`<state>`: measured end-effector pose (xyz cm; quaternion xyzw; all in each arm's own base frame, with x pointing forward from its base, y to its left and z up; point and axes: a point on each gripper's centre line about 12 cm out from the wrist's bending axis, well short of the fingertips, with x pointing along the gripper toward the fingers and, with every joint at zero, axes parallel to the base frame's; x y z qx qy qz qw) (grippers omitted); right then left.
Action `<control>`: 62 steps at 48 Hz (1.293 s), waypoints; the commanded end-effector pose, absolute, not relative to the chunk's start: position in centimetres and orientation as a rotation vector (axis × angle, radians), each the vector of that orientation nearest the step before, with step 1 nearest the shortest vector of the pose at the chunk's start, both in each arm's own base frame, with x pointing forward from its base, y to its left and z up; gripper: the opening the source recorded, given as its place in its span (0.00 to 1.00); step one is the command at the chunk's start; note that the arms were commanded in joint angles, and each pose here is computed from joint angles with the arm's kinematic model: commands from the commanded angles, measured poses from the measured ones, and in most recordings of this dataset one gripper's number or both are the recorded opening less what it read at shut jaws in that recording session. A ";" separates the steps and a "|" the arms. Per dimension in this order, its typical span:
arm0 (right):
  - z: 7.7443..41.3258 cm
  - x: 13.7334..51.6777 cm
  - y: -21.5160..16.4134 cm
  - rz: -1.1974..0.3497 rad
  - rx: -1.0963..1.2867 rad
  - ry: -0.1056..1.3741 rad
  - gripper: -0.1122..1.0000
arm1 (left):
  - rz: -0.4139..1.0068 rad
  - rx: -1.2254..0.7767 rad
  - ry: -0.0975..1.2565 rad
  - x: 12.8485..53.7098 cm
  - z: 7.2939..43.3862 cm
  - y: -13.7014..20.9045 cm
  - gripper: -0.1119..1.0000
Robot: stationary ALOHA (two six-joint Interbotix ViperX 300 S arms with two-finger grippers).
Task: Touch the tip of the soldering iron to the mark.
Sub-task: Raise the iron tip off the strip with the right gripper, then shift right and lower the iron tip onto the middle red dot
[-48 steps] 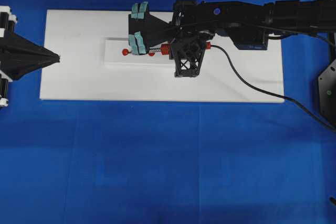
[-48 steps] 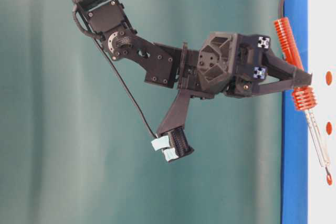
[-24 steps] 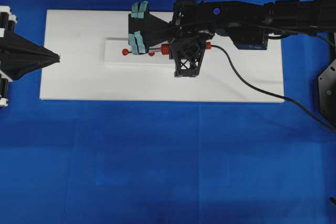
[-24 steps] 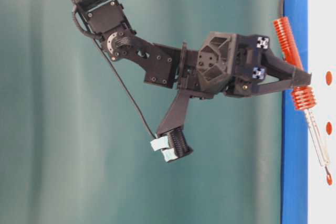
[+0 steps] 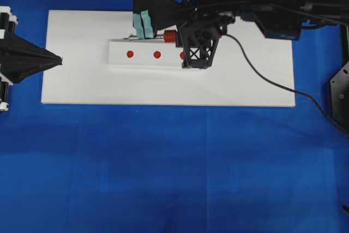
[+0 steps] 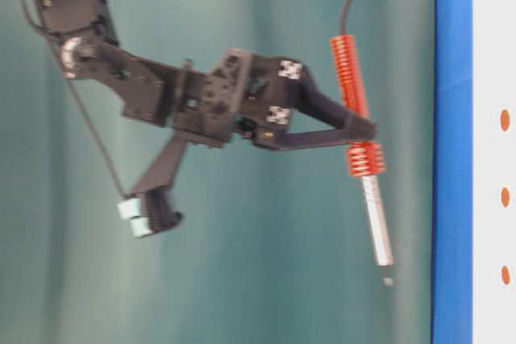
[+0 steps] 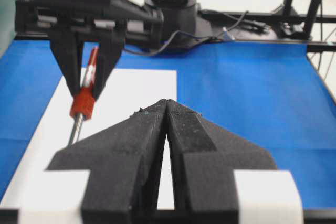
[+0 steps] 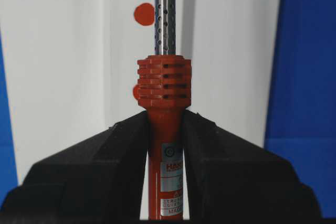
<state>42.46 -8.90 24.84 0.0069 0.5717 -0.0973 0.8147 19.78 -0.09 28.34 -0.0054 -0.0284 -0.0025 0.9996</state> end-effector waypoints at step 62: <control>27.8 36.0 -7.8 -0.221 0.008 1.212 0.16 | -0.007 -0.013 -0.064 19.9 28.7 -0.1 0.10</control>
